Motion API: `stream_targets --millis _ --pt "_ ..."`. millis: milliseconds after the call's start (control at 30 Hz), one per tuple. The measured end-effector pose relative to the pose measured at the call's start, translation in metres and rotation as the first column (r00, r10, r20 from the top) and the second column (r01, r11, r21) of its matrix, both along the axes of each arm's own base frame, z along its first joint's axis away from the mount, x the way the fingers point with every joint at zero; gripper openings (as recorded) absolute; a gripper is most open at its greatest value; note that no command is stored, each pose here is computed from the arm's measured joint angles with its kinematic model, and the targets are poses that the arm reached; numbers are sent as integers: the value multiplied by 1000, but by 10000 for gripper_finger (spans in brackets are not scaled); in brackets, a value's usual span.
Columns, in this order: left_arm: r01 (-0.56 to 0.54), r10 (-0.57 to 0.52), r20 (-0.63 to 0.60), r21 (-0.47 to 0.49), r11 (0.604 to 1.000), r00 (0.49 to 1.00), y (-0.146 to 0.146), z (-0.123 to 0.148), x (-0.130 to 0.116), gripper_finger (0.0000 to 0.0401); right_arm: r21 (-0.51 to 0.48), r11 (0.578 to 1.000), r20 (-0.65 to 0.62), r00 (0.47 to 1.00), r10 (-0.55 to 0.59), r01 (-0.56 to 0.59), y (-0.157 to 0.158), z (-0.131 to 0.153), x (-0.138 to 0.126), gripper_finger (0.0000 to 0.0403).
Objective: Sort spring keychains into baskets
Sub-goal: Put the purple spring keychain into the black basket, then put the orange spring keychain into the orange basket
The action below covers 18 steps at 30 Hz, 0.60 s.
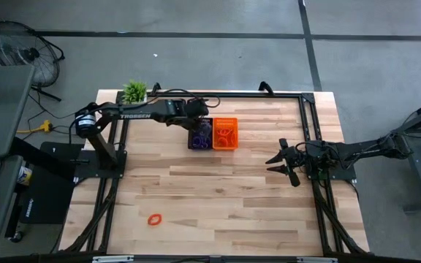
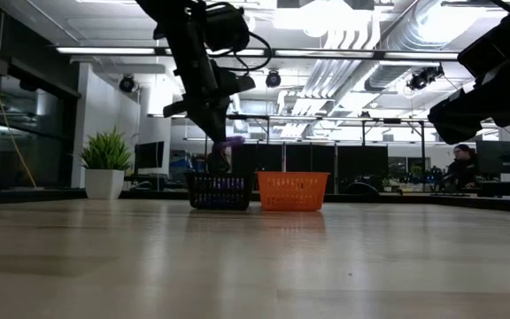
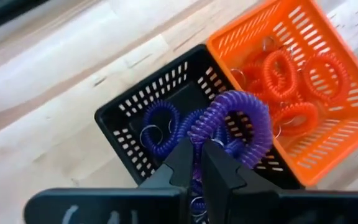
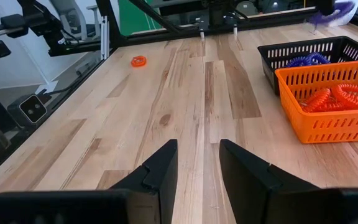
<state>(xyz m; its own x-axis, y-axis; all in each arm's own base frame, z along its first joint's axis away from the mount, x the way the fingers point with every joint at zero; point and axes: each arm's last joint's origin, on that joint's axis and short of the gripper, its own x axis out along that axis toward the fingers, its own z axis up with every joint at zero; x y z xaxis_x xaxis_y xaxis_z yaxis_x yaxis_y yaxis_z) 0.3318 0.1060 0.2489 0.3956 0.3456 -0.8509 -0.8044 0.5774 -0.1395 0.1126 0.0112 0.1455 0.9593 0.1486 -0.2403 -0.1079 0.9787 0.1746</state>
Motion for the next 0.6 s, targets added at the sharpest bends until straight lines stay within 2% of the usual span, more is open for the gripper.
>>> stream_targets --millis 233,433,600 --pt "-46 45 -14 -26 999 999 1 -2 -3 40 0 1000 0 1000 1 -1 0 0 0 114" --pt "-47 44 -64 -41 998 997 -1 -7 -8 80 0 1000 0 1000 0 0 0 0 0 114" --pt "-44 40 -82 -51 998 996 -2 -12 -10 93 0 1000 0 1000 1 -1 0 0 0 114"
